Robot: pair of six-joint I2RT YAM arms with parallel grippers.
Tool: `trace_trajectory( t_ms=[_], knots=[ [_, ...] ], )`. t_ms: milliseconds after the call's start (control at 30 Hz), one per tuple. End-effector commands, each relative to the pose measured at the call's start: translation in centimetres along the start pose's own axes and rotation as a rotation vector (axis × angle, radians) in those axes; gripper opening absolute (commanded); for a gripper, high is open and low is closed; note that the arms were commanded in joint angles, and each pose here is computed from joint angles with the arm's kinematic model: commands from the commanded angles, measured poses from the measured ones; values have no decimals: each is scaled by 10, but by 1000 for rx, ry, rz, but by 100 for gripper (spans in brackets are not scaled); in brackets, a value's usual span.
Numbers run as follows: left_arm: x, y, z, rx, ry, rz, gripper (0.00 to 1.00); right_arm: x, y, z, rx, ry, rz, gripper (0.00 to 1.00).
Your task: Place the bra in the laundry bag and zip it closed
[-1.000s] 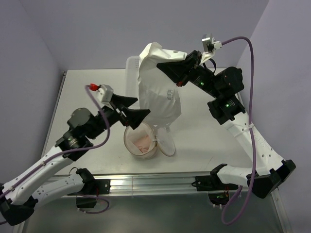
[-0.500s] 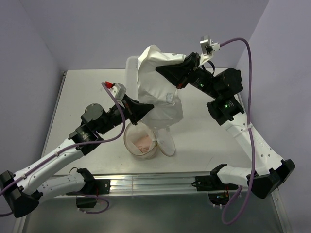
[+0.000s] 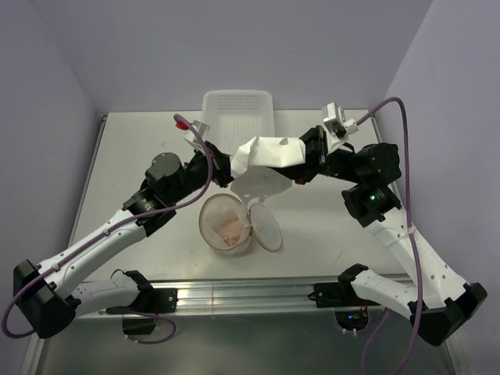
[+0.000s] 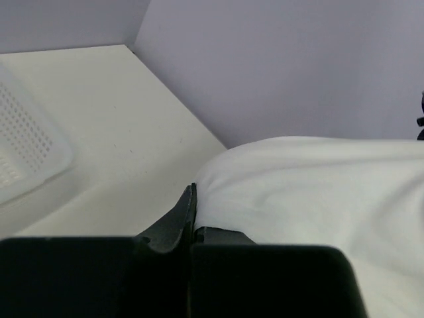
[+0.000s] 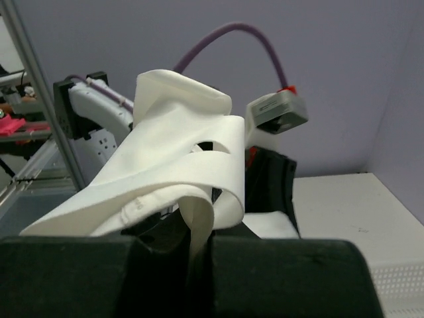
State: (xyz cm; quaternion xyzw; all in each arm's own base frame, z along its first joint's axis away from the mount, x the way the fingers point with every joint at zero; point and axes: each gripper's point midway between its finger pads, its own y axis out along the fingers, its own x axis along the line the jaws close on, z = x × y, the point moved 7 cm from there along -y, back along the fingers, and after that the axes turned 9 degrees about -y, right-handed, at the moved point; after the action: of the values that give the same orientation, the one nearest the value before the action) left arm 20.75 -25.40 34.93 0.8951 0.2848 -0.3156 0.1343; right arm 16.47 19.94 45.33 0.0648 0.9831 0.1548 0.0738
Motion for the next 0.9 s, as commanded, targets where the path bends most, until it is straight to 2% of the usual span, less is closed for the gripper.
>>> trace_trajectory(
  t_ms=[0, 167, 267, 300, 367, 533, 700, 867],
  knots=[
    [-9, 1, -37, -98, -53, 38, 0, 22, -11, -11, -19, -112, -99, 7],
    [-10, 6, -50, -98, -89, 58, 0, 24, -17, 3, 3, -105, -73, 18],
    [-12, 8, -55, -99, -97, 69, 0, 24, -20, 12, 49, -90, -69, 35],
    [-12, 8, -61, -107, -97, 69, 0, 24, -22, 17, 53, -79, -60, 44],
    [-14, 7, -65, -119, -104, 75, 0, 24, -25, 31, 54, -43, -39, 48],
    [-22, 7, -82, -154, -91, 84, 0, 29, -35, 46, 48, -16, 3, 50],
    [-33, 4, -92, -173, -90, 109, 0, 25, -43, 65, 59, 27, 102, 63],
    [-33, 3, -94, -179, -85, 97, 0, 18, -49, 74, 63, 28, 206, 63]
  ],
)
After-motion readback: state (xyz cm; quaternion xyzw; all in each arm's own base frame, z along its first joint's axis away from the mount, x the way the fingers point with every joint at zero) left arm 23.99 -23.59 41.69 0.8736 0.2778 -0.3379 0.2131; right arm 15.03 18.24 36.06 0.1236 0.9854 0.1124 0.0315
